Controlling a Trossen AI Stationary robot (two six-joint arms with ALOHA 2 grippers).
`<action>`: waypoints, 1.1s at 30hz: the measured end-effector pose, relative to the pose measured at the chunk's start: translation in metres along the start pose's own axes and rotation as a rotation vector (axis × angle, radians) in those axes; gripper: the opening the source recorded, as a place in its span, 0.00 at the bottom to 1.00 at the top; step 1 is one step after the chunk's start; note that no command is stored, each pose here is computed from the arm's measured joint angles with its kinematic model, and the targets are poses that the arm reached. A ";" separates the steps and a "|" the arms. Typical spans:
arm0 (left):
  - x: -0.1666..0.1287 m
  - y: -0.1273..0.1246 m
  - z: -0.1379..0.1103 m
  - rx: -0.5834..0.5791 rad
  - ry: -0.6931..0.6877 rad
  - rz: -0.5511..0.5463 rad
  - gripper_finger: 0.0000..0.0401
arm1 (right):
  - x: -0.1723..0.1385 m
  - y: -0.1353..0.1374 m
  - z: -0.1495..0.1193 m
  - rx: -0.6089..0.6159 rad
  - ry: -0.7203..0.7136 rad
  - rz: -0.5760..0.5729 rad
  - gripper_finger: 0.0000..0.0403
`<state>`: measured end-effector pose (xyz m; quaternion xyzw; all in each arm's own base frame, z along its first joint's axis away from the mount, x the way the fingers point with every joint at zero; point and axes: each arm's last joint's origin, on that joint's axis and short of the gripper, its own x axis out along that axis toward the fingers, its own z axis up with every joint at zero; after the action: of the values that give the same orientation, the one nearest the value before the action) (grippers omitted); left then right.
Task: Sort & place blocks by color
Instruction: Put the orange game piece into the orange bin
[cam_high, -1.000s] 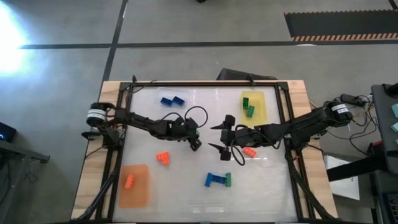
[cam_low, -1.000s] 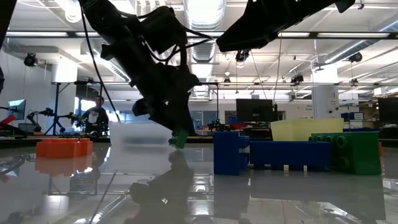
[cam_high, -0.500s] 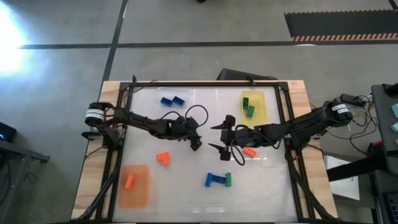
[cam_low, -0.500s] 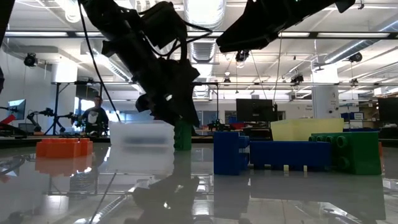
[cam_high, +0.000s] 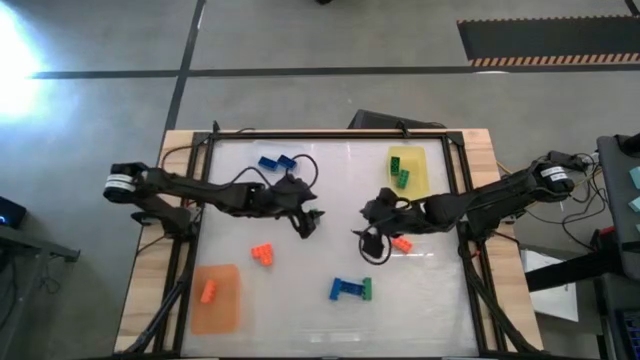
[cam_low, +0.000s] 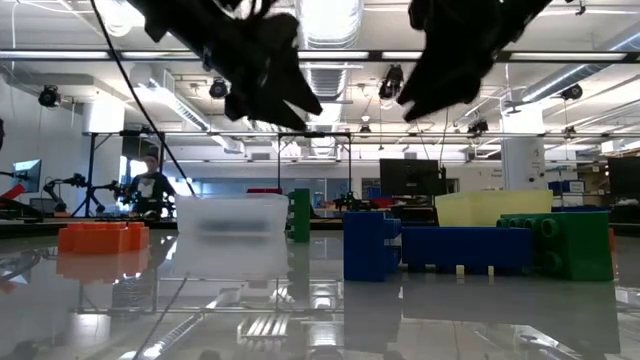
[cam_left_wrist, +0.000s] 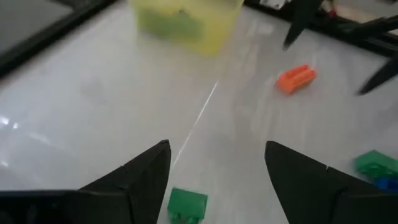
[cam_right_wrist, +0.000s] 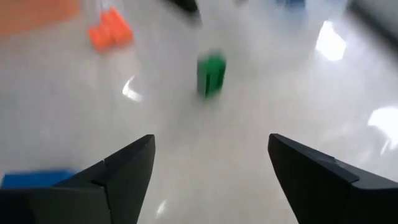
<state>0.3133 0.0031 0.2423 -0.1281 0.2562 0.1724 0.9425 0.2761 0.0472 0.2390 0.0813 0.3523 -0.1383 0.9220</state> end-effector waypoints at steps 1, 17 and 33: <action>-0.004 0.001 0.002 0.008 -0.007 -0.003 0.61 | -0.001 -0.001 -0.003 0.040 0.048 0.010 0.74; -0.031 0.001 0.022 0.060 -0.145 -0.043 0.61 | -0.009 -0.015 -0.062 0.280 0.612 -0.152 0.65; -0.029 0.001 0.020 0.073 -0.134 -0.039 0.61 | 0.029 -0.012 -0.094 0.133 0.835 -0.206 0.71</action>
<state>0.2982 0.0032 0.2746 -0.0869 0.1960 0.1527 0.9648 0.2339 0.0535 0.1493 0.1539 0.6918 -0.2071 0.6744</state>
